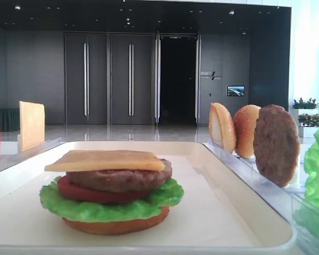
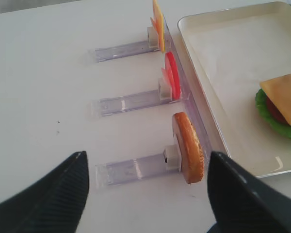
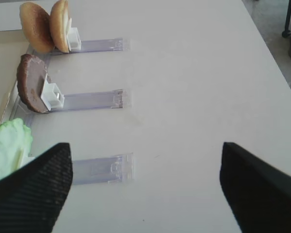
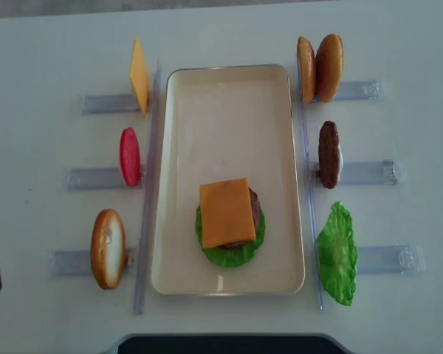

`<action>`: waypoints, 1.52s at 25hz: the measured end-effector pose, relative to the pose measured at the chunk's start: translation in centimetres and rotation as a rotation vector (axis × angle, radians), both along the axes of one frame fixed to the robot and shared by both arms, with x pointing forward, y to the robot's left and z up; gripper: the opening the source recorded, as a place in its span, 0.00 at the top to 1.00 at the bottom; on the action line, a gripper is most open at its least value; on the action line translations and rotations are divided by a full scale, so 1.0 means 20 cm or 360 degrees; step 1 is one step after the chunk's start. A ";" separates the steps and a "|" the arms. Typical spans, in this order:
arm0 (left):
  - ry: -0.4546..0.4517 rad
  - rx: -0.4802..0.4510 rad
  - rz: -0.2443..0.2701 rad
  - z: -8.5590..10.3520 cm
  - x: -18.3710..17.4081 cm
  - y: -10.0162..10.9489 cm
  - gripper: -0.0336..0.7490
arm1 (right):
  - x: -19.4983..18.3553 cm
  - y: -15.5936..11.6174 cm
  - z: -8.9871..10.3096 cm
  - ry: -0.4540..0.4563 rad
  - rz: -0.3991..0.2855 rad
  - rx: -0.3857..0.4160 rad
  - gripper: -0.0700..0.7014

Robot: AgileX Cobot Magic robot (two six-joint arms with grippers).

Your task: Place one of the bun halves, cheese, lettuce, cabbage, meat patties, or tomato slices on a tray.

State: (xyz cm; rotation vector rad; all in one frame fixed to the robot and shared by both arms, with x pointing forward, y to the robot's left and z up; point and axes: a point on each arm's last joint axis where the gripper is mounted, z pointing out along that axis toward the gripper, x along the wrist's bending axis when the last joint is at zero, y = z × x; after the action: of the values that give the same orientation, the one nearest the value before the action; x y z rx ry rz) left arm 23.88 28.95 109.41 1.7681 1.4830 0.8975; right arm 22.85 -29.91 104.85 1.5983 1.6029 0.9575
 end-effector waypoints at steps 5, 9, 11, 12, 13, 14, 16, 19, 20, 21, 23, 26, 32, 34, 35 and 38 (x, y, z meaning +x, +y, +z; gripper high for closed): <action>-0.0028 0.0007 -0.0012 -0.18 -0.02 0.00 0.22 | 0.00 0.00 0.00 0.0000 0.0000 0.0000 0.15; -0.0038 0.0008 -0.0013 -0.27 -0.04 -0.01 0.22 | 0.00 0.00 0.00 0.0000 0.0000 0.0000 0.15; -0.0063 0.0009 -0.0011 -0.27 -0.04 -0.01 0.22 | 0.00 0.00 0.00 0.0000 0.0000 0.0000 0.15; -0.0065 0.0009 -0.0011 -0.27 -0.04 -0.01 0.22 | 0.00 0.00 0.00 0.0000 0.0000 0.0000 0.15; -0.0066 0.0008 -0.0011 -0.27 -0.04 -0.01 0.22 | 0.00 0.00 0.00 0.0000 0.0000 0.0000 0.15; -0.0069 0.0008 -0.0011 -0.27 -0.04 -0.01 0.22 | 0.00 0.00 0.00 0.0000 0.0000 0.0000 0.15; -0.0069 0.0008 -0.0011 -0.27 -0.04 -0.01 0.22 | 0.00 0.00 0.00 0.0000 0.0000 0.0000 0.15; -0.0069 0.0008 -0.0011 -0.27 -0.04 -0.01 0.22 | 0.00 0.00 0.00 0.0000 -0.0001 0.0001 0.15; -0.0069 0.0008 -0.0011 -0.27 -0.04 -0.01 0.22 | 0.00 0.00 0.00 0.0000 -0.0001 0.0001 0.15; -0.0069 0.0008 -0.0011 -0.27 -0.04 -0.01 0.22 | 0.00 0.00 0.00 0.0000 -0.0001 0.0001 0.15; -0.0069 0.0008 -0.0011 -0.27 -0.04 -0.01 0.22 | 0.00 0.00 0.00 0.0000 -0.0001 0.0001 0.15; -0.0069 0.0007 -0.0012 -0.27 -0.04 -0.01 0.22 | 0.00 0.00 0.00 0.0000 -0.0001 0.0001 0.15; -0.0069 0.0007 -0.0012 -0.27 -0.04 -0.01 0.22 | 0.00 0.00 0.00 0.0000 -0.0001 0.0001 0.15; -0.0069 0.0007 -0.0012 -0.27 -0.04 -0.01 0.22 | 0.00 0.00 0.00 0.0000 -0.0001 0.0001 0.15; -0.0069 0.0007 -0.0012 -0.27 -0.04 -0.01 0.22 | 0.00 0.00 0.00 0.0000 -0.0001 0.0001 0.15; -0.0069 0.0007 -0.0012 -0.27 -0.04 -0.01 0.22 | 0.00 0.00 0.00 0.0000 -0.0001 0.0001 0.15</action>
State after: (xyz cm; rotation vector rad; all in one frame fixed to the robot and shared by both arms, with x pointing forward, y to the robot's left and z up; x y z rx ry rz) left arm 23.13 28.82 104.10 1.7455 1.4473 0.9301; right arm 22.85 -29.91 104.85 1.5991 1.6024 0.9579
